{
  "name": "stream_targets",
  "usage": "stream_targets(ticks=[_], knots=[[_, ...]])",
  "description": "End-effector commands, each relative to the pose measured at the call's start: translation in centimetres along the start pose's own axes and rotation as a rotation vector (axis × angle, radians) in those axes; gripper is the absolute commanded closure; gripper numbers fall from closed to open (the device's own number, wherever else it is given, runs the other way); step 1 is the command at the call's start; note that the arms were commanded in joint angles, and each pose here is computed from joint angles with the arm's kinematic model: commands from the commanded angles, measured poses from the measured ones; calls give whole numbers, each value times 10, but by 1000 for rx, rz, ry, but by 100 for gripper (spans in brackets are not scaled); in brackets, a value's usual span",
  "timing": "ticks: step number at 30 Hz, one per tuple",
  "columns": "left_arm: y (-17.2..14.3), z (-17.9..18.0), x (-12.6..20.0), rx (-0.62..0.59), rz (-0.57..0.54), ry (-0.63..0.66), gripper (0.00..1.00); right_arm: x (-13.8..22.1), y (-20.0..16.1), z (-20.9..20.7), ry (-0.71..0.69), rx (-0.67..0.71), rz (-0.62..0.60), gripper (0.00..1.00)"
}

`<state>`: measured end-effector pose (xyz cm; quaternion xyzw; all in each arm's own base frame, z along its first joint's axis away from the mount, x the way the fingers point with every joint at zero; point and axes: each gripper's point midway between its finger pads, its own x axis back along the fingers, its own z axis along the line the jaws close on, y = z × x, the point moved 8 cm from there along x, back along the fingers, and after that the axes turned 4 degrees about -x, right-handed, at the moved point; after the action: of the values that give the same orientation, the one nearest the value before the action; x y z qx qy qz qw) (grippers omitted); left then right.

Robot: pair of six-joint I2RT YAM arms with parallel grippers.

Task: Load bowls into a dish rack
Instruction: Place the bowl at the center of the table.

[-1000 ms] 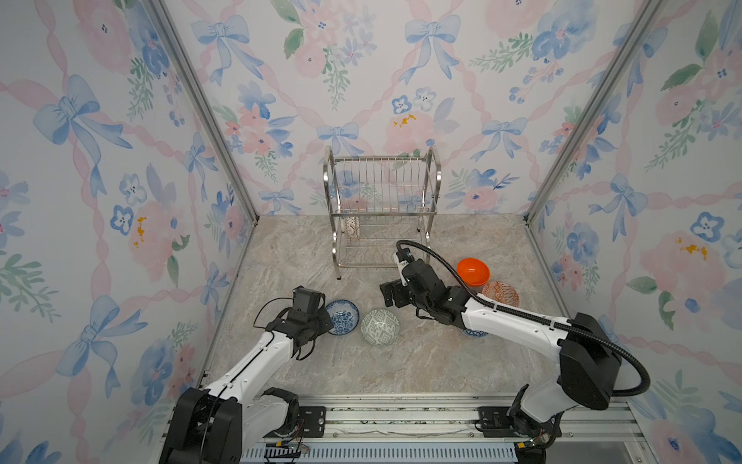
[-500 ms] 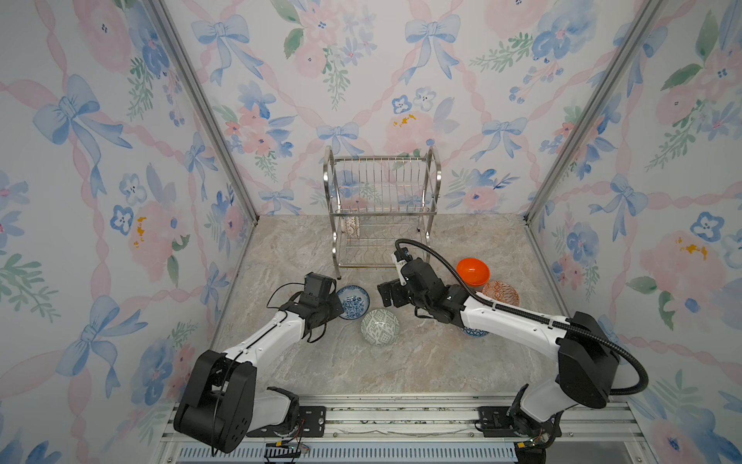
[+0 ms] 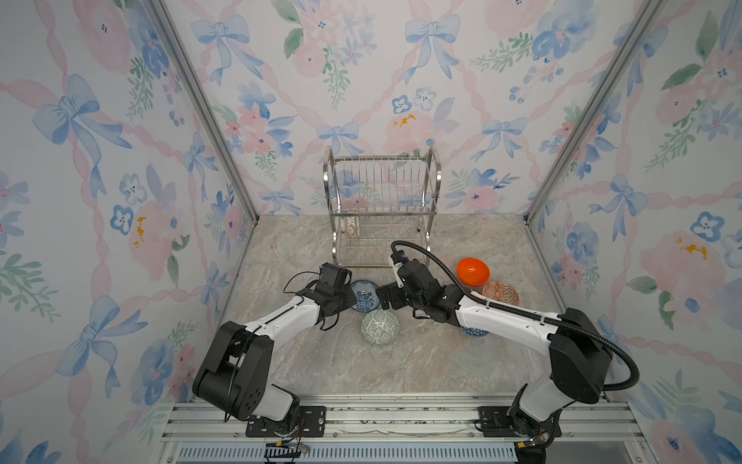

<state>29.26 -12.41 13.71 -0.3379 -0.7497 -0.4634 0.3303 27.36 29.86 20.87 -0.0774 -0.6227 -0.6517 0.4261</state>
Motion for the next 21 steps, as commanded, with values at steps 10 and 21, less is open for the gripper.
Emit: stream_targets(ticks=[10, 21], knots=[[16, -15, 5, -5, -60, -34, 74, -3, 0, 10, 35, 28, 25, 3], [28, -5, 16, 17, -88, -54, 58, -1, -3, 18, 51, 51, 30, 3]])
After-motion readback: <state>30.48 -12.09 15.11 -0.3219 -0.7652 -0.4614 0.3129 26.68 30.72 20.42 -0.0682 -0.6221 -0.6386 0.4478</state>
